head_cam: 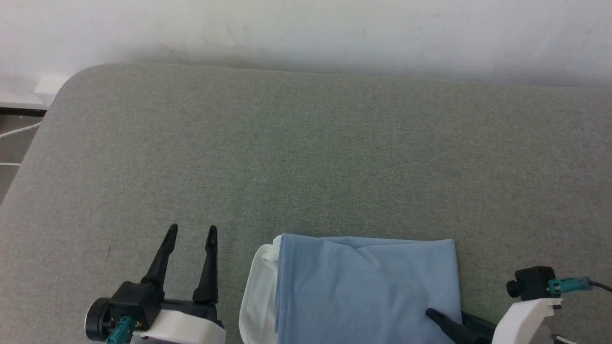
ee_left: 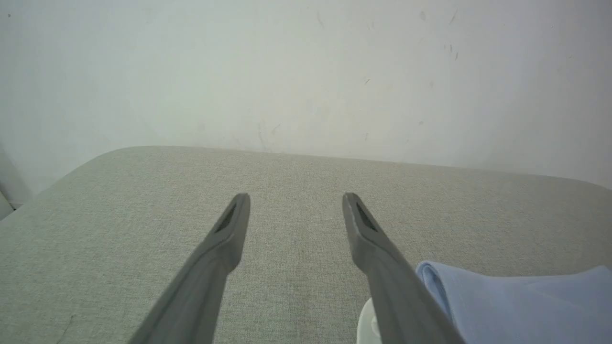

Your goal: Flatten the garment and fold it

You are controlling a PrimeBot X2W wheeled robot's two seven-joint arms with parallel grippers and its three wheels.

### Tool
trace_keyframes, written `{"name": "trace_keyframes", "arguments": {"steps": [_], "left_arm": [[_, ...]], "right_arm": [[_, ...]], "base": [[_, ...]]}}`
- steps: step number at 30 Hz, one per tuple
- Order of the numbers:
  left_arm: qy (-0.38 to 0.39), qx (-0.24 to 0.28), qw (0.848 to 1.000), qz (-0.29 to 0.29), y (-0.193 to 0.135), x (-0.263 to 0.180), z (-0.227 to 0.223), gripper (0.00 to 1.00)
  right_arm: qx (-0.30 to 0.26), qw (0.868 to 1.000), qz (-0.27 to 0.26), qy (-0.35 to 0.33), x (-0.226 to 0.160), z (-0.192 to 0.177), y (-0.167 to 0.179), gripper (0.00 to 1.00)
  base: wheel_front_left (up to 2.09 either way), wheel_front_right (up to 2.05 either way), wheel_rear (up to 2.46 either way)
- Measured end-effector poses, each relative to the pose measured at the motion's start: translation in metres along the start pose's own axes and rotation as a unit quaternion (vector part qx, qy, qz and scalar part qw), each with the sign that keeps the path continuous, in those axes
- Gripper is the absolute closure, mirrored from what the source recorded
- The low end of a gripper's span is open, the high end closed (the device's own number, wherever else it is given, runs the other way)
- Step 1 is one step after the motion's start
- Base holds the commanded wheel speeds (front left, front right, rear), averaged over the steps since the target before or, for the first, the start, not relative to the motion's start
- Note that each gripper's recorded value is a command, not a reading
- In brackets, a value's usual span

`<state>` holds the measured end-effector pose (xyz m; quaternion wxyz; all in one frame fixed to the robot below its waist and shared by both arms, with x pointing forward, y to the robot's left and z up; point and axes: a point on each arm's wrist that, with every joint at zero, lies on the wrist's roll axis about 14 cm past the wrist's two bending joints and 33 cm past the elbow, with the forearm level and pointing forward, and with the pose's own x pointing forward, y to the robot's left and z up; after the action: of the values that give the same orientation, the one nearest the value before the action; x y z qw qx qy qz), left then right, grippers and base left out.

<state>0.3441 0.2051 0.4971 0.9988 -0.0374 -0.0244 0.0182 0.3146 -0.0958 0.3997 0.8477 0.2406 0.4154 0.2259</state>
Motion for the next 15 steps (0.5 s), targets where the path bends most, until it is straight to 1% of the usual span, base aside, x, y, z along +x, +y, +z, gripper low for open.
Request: {"name": "trace_keyframes", "arguments": {"steps": [6,9,10,11,12,15], "left_arm": [[0.014,0.001,1.0,0.008,0.004,-0.002,-0.008,0.0],[0.017,0.003,1.0,0.012,0.006,-0.002,-0.01,0.0],[0.017,0.003,1.0,0.012,0.007,-0.001,-0.01,0.0],[0.016,0.003,1.0,0.013,0.007,-0.001,-0.009,0.0],[0.016,0.003,1.0,0.014,0.007,-0.001,-0.009,0.0],[0.016,0.003,1.0,0.014,0.007,-0.002,-0.009,0.0]], "right_arm": [[0.0,0.999,0.017,0.042,0.024,-0.011,0.007,0.0],[-0.006,0.998,0.031,0.052,0.036,-0.012,0.016,0.0],[-0.007,0.998,0.037,0.055,0.039,-0.013,0.019,0.09],[-0.009,0.998,0.041,0.056,0.042,-0.013,0.021,0.81],[-0.01,0.997,0.043,0.055,0.044,-0.013,0.022,1.0],[-0.026,0.998,0.04,0.049,0.046,-0.013,0.021,1.0]], "base": [[0.0,0.0,0.0],[0.0,0.0,0.0],[0.0,0.0,0.0],[0.0,0.0,0.0],[0.0,0.0,0.0],[0.0,0.0,0.0]]}}
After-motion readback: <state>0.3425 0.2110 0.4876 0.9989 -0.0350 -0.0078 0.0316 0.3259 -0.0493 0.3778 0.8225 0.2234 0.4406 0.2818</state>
